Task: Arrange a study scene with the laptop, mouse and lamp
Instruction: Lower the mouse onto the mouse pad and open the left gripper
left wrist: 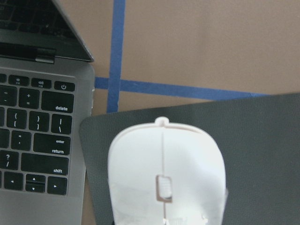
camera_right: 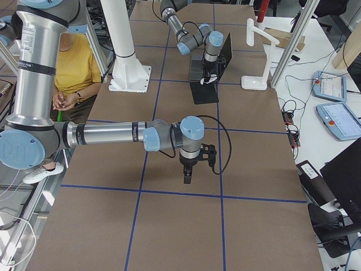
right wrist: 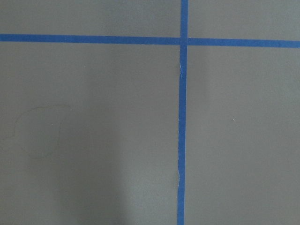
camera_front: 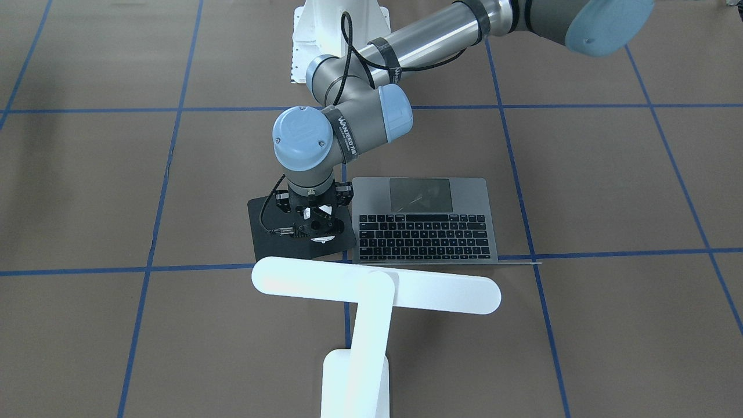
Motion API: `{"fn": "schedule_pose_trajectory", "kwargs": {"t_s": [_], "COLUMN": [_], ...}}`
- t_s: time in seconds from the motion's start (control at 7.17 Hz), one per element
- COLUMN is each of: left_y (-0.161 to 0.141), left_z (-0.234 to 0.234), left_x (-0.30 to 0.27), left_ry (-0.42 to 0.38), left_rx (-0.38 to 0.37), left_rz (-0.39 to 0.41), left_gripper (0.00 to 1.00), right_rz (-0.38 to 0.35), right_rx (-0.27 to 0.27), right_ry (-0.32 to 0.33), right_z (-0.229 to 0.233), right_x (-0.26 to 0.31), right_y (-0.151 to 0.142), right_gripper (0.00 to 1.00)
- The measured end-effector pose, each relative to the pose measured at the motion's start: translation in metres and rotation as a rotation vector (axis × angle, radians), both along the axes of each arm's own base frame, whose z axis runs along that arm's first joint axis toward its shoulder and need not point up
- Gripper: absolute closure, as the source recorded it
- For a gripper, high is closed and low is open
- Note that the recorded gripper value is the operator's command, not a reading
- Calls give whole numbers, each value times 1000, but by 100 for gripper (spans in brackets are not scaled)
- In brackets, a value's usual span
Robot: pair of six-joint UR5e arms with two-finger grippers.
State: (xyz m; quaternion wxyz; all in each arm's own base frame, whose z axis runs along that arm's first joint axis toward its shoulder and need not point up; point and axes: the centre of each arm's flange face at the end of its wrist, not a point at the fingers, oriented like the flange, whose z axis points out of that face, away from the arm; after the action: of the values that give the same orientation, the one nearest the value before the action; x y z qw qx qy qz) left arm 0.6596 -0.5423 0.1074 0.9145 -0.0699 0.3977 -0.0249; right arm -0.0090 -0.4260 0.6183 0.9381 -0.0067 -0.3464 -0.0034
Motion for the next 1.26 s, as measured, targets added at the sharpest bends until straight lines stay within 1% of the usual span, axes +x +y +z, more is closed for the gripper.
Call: {"fn": "schedule_pose_trajectory", "kwargs": {"t_s": [0.14,0.42,0.56,0.7,0.98,1.12,1.26], "left_y": [1,3,3,3,-5,-13,-21], "left_z": [0,0,0,0,-6,-6,8], "left_x": [1,3,3,2,-10,-27,-53], "left_ry": [0,0,1,3,18,34,57], "left_rx": [0,1,3,13,44,63,81], "left_rz": [3,7,9,16,25,29,42], "left_gripper": [30,25,5,1,0,0,0], "right_rz": [0,0,0,0,0,0,0], "right_rx": [1,3,4,5,10,15,18], "right_ry": [0,-1,-1,-2,-2,-2,-2], "right_z": [0,-1,-1,-2,-4,-6,-7], "right_x": [0,0,0,0,-1,-1,-1], "right_y": [0,-1,-1,-2,-4,-6,-8], "right_gripper": [0,0,0,0,0,0,0]}}
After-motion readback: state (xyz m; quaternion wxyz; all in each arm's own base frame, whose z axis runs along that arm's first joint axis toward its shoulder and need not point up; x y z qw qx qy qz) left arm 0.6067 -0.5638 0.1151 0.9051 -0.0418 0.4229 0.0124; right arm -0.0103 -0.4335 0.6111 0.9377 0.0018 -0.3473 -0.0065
